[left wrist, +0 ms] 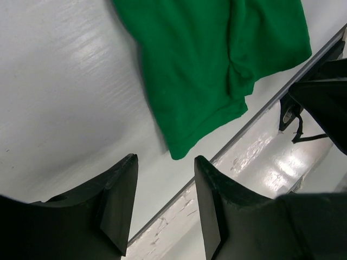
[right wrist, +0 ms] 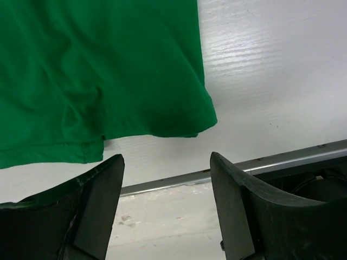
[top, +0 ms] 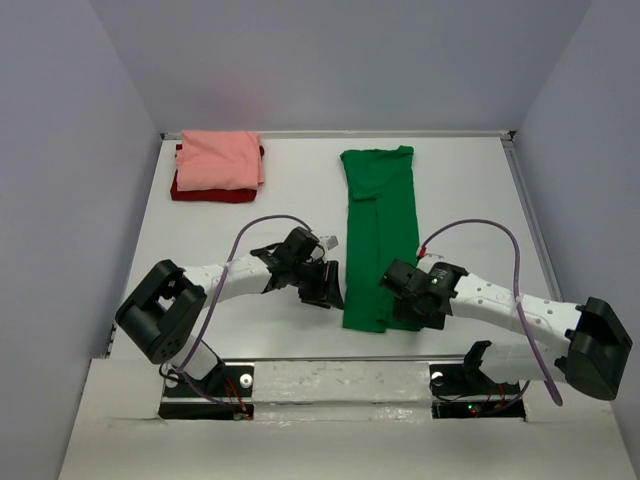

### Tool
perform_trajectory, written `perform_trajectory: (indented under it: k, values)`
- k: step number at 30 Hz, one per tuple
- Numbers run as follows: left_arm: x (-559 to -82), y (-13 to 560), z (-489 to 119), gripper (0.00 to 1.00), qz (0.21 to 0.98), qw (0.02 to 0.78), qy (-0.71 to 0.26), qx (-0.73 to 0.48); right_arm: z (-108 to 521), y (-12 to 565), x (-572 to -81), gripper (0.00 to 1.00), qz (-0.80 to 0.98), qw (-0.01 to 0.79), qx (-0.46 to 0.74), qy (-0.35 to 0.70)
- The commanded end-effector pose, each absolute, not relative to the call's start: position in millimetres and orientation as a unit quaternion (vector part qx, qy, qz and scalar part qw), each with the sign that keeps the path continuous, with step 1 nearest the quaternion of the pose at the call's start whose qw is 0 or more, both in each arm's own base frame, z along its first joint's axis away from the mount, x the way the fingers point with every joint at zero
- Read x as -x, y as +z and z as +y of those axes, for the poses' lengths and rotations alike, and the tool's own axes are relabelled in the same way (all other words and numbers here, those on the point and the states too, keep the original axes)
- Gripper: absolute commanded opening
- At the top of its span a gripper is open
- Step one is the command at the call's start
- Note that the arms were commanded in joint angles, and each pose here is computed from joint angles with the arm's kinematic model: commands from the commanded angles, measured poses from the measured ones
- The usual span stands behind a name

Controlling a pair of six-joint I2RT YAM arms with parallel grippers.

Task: Fold and stack the t-shirts
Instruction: Grab the bottom of the folded rectangular tshirt with both arms

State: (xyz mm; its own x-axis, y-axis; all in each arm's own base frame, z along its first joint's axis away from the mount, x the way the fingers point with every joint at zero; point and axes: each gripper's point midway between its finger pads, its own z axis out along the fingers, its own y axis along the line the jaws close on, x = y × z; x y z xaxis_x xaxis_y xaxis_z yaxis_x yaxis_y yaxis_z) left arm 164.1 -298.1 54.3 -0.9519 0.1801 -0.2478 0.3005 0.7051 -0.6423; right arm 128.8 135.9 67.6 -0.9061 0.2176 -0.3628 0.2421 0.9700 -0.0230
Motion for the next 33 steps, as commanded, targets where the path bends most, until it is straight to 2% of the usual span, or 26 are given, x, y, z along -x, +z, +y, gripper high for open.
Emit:
perform_trajectory:
  k: [1,19,22,27,33]
  values:
    - [-156.3,63.0,-300.0,0.55,0.909,0.079,-0.387,-0.132,133.4,52.9,-134.7,0.70,0.972,0.182,-0.142,-0.039]
    - [-143.6,60.8,-301.3,0.55,0.907,0.062,-0.397,-0.127,112.3,29.6,-150.0,0.70,0.966,0.172,-0.155,-0.114]
    - [-142.9,59.3,-301.2,0.55,0.907,0.059,-0.396,-0.127,118.0,34.4,-150.7,0.65,0.967,0.174,-0.161,-0.094]
    - [-142.2,59.1,-304.1,0.55,0.907,0.056,-0.396,-0.129,136.4,41.5,-153.1,0.64,0.972,0.170,-0.158,-0.046]
    - [-141.6,57.5,-307.4,0.54,0.908,0.052,-0.394,-0.131,141.5,43.2,-155.2,0.60,0.973,0.169,-0.151,-0.036]
